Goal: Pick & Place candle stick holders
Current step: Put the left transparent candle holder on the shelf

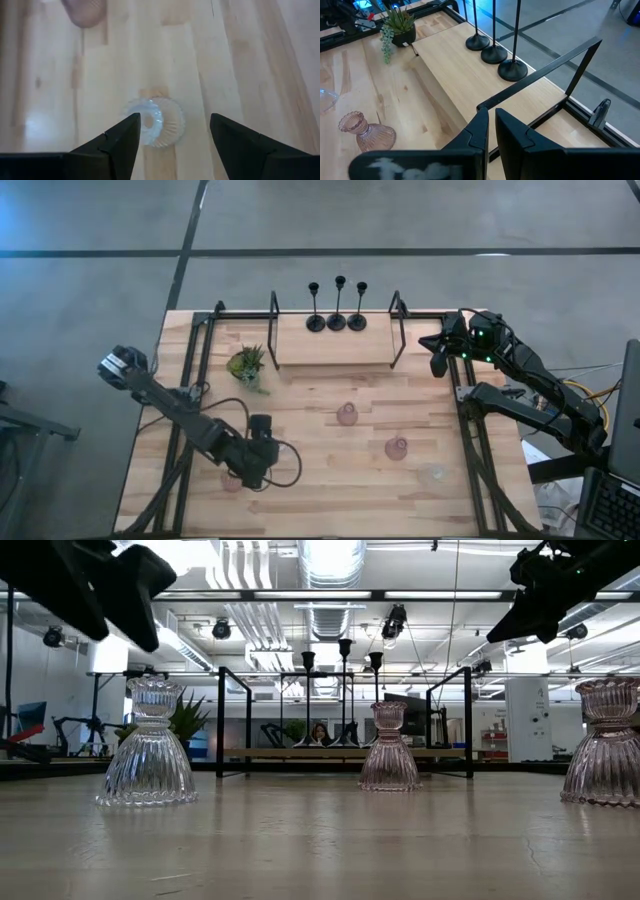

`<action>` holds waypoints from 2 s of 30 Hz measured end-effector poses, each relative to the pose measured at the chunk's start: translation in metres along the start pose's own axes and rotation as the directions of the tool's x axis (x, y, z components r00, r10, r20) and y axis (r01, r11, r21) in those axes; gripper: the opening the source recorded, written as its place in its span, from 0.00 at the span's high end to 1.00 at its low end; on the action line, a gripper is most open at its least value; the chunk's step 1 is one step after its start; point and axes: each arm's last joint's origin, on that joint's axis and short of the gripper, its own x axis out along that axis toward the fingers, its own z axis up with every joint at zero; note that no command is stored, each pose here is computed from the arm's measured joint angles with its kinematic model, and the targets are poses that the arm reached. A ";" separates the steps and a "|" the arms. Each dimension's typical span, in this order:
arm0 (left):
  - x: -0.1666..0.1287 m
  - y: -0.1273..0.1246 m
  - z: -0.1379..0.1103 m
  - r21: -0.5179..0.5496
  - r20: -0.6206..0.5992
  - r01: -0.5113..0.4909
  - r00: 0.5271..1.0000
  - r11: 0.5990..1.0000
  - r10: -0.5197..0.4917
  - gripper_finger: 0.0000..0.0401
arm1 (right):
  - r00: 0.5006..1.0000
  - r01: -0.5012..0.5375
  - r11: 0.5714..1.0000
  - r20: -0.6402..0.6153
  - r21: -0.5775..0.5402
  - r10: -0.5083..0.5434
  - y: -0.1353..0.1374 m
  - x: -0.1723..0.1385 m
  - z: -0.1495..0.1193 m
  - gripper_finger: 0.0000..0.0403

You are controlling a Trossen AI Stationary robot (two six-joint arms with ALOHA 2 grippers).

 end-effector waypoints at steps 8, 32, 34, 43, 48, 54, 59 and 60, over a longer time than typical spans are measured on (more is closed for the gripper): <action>0.019 0.001 -0.001 0.042 -0.059 -0.024 0.998 0.999 0.026 0.42 | 1.000 0.000 1.000 0.000 0.000 0.000 0.000 0.000 0.000 0.93; 0.050 0.016 -0.005 0.093 -0.173 -0.024 0.984 0.995 0.040 0.55 | 1.000 0.000 1.000 0.000 0.000 0.000 0.000 0.000 0.000 0.93; 0.050 0.016 -0.005 0.093 -0.173 -0.026 0.984 0.995 0.042 0.62 | 1.000 0.000 1.000 0.000 0.000 0.000 0.000 0.000 0.000 0.93; 0.053 0.025 -0.004 0.084 -0.192 -0.025 0.981 0.996 0.041 0.90 | 1.000 0.000 1.000 0.000 0.000 0.000 0.000 0.000 0.000 0.93; 0.051 0.034 0.006 0.077 -0.193 -0.020 0.981 0.997 0.035 0.90 | 1.000 0.000 1.000 0.000 0.000 0.000 0.000 0.000 0.000 0.93; 0.036 0.055 0.035 0.110 -0.215 0.010 0.977 0.994 0.015 0.92 | 1.000 0.000 1.000 0.000 0.000 0.000 0.000 0.000 0.000 0.93; 0.018 0.090 0.058 0.128 -0.230 -0.048 0.970 0.991 0.076 0.92 | 1.000 0.000 1.000 0.000 0.000 0.000 0.000 0.000 0.000 0.93; 0.015 0.099 0.063 0.120 -0.222 -0.064 0.971 0.991 0.090 0.92 | 1.000 0.000 1.000 0.000 0.000 0.000 0.000 0.000 0.000 0.93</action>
